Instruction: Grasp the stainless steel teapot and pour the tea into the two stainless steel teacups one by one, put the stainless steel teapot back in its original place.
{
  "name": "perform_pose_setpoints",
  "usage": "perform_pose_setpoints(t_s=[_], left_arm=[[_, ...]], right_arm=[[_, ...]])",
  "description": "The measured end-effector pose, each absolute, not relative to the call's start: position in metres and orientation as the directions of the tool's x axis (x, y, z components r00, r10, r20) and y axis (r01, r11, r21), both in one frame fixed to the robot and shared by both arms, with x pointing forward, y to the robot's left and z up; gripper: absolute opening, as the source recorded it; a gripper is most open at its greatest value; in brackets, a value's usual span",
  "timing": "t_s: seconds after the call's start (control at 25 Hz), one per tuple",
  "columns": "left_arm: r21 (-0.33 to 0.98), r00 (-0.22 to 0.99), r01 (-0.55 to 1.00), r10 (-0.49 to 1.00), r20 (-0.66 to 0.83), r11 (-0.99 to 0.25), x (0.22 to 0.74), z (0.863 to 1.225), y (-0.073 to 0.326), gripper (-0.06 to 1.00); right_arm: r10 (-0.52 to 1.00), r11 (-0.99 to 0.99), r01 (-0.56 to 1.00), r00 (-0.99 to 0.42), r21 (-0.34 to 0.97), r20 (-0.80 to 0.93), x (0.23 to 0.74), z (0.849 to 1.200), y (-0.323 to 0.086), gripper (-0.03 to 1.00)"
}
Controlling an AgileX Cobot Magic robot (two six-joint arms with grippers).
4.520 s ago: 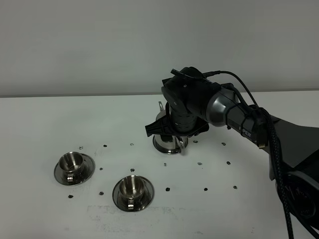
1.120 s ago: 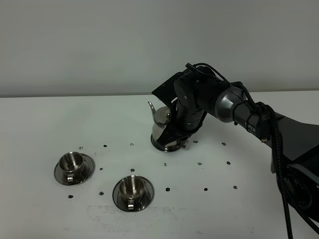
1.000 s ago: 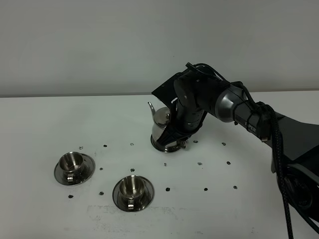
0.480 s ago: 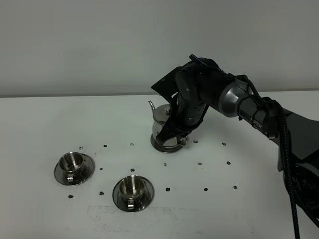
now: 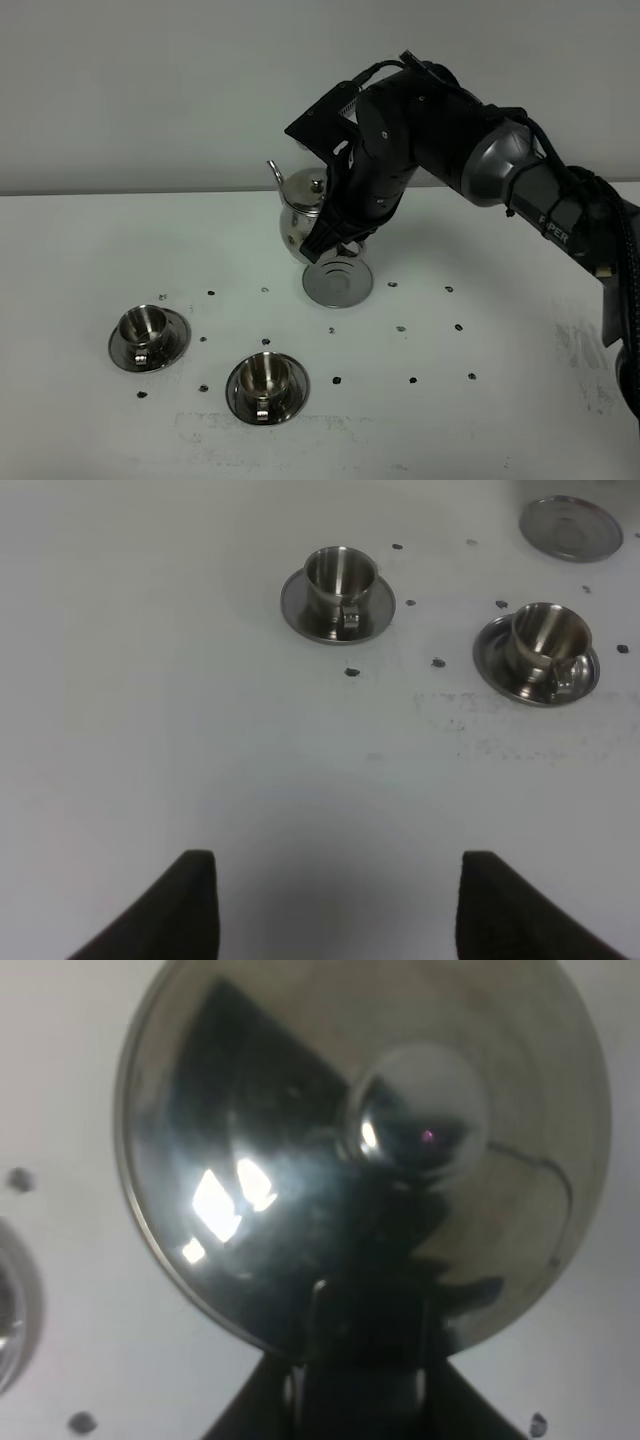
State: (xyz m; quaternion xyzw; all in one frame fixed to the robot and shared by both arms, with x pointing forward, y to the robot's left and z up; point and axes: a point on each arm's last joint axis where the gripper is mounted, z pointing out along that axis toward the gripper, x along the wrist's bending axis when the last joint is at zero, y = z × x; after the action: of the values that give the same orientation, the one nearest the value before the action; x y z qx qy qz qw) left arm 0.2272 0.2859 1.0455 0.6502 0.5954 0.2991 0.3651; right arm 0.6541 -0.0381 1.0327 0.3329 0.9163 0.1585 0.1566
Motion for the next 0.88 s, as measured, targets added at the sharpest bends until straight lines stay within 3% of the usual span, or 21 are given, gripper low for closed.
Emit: perform_pose_setpoints(t_s=[0.28,0.64,0.88], left_arm=[[0.831,0.112,0.556,0.993,-0.046,-0.024,0.227,1.045,0.286,0.57],[0.831,0.112,0.556,0.993,-0.046,-0.024,0.227,1.045,0.286,0.57],[0.831,0.112,0.556,0.993,-0.046,-0.024,0.227,1.045,0.286,0.57]], right_arm=[[0.633,0.734,0.533,-0.762,0.421,-0.138,0.632,1.049,-0.034,0.20],[0.606,0.751,0.484,-0.776,0.450,-0.176,0.592,1.041,-0.062,0.20],[0.446,0.859,0.326,-0.854,0.393,-0.266,0.553,1.024,-0.079,0.20]])
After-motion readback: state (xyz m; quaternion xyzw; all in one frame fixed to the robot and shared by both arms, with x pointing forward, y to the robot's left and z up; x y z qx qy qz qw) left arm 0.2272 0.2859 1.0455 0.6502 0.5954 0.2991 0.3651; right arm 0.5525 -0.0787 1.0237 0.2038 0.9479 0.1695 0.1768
